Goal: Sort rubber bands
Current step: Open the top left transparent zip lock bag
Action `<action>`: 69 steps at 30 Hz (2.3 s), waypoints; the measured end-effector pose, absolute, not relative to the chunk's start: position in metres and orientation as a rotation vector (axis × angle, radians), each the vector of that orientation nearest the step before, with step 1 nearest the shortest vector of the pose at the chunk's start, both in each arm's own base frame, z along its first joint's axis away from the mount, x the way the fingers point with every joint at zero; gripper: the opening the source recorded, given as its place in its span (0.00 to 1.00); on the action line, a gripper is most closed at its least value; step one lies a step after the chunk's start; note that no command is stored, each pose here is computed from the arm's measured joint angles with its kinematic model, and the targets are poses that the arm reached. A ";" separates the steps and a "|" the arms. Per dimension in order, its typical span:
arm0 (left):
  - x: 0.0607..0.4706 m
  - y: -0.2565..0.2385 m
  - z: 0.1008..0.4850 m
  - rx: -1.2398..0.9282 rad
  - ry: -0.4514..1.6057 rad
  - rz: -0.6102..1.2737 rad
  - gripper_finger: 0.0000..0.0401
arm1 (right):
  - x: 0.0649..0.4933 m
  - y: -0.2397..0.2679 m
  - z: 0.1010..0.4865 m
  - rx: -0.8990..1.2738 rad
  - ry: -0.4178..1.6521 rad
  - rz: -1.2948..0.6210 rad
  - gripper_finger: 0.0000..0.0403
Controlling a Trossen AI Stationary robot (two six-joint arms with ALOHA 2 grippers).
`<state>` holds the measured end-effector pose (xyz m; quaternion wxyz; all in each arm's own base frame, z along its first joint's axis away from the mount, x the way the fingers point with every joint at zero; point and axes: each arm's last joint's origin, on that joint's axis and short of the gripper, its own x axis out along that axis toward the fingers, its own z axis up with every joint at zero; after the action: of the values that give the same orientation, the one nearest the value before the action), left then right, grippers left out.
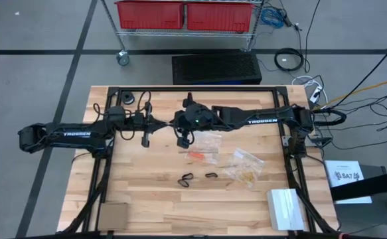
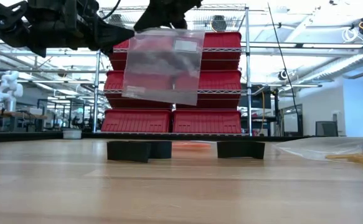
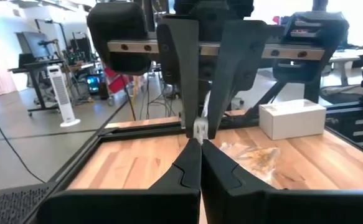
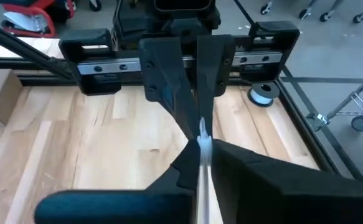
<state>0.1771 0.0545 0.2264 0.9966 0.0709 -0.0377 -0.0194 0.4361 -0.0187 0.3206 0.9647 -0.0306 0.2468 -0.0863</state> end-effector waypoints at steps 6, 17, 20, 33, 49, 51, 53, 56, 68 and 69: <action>0.177 0.054 0.226 0.141 -0.072 -0.043 0.00 | 0.432 -0.019 0.318 -0.058 0.548 -0.197 0.02; 0.177 0.054 0.227 0.143 -0.078 -0.045 0.00 | 0.410 -0.018 0.324 -0.022 0.690 -0.220 0.01; 0.177 0.054 0.227 0.143 -0.078 -0.046 0.00 | 0.401 -0.018 0.323 -0.004 0.758 -0.226 0.01; 0.177 0.054 0.227 0.144 -0.078 -0.046 0.00 | 0.380 -0.012 0.316 0.040 0.960 -0.250 0.01; 0.177 0.054 0.226 0.147 -0.075 -0.043 0.00 | 0.370 -0.012 0.309 0.075 1.078 -0.282 0.02; 0.177 0.054 0.226 0.147 -0.076 -0.043 0.00 | 0.370 -0.012 0.309 0.077 1.083 -0.283 0.06; 0.177 0.054 0.227 0.150 -0.083 -0.042 0.00 | 0.367 -0.012 0.307 0.074 1.111 -0.285 0.12; 0.177 0.054 0.228 0.151 -0.087 -0.041 0.00 | 0.368 -0.012 0.307 0.084 1.102 -0.289 0.24; 0.177 0.054 0.224 0.136 -0.046 -0.044 0.00 | 0.364 -0.009 0.331 0.109 1.101 -0.271 0.52; 0.177 0.054 0.223 0.133 -0.037 -0.044 0.00 | 0.364 -0.008 0.328 0.107 1.103 -0.256 0.52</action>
<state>0.1771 0.0543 0.2226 0.9974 0.0667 -0.0184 -0.0222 0.3644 -0.0077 0.3285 0.8427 0.0506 0.5221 -0.1211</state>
